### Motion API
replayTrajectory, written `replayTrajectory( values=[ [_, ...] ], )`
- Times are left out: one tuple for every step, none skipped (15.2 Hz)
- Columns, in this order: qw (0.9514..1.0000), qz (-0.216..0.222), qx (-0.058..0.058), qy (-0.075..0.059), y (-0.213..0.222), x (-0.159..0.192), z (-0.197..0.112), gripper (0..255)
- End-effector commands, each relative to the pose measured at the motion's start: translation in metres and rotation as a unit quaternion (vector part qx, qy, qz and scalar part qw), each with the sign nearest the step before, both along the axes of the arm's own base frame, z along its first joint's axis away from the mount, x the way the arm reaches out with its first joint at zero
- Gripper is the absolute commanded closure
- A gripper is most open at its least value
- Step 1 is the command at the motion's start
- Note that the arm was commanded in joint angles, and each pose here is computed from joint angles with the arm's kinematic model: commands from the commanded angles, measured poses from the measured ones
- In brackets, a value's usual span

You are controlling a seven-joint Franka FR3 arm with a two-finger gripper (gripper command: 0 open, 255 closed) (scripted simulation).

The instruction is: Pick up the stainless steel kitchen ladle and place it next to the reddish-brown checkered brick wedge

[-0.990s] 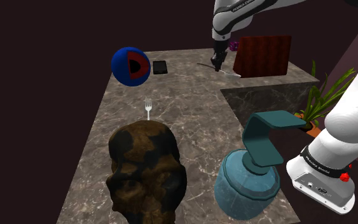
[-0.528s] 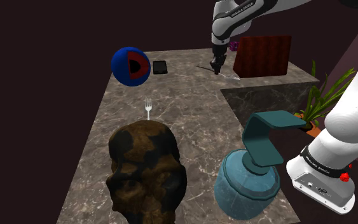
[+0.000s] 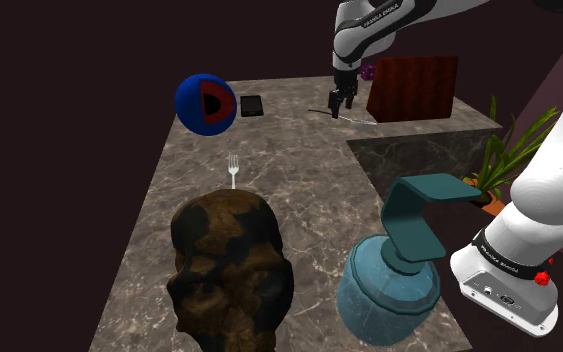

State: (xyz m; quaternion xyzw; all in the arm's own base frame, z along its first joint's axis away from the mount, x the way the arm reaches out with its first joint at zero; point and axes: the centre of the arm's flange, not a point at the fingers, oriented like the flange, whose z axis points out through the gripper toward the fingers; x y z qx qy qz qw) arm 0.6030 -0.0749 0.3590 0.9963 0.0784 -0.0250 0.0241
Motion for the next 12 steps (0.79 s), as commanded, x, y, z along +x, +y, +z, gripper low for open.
replayTrajectory(
  values=[
    [1.0,0.0,0.0,0.0,0.0,0.0,0.0,0],
    [1.0,0.0,0.0,0.0,0.001,0.001,0.013,0],
    [1.0,0.0,0.0,0.0,0.001,0.001,0.026,0],
    [1.0,0.0,0.0,0.0,0.002,0.002,0.039,0],
    [1.0,0.0,0.0,0.0,0.003,0.002,0.05,0],
    [1.0,0.0,0.0,0.0,0.003,0.002,0.05,0],
    [1.0,0.0,0.0,0.0,0.003,0.002,0.05,0],
    [1.0,0.0,0.0,0.0,0.003,0.002,0.05,0],
    [1.0,0.0,0.0,0.0,0.003,0.002,0.05,0],
    [1.0,0.0,0.0,0.0,0.003,0.002,0.05,0],
    [1.0,0.0,0.0,0.0,0.003,0.002,0.05,0],
    [1.0,0.0,0.0,0.0,0.003,0.002,0.05,0]
  ],
)
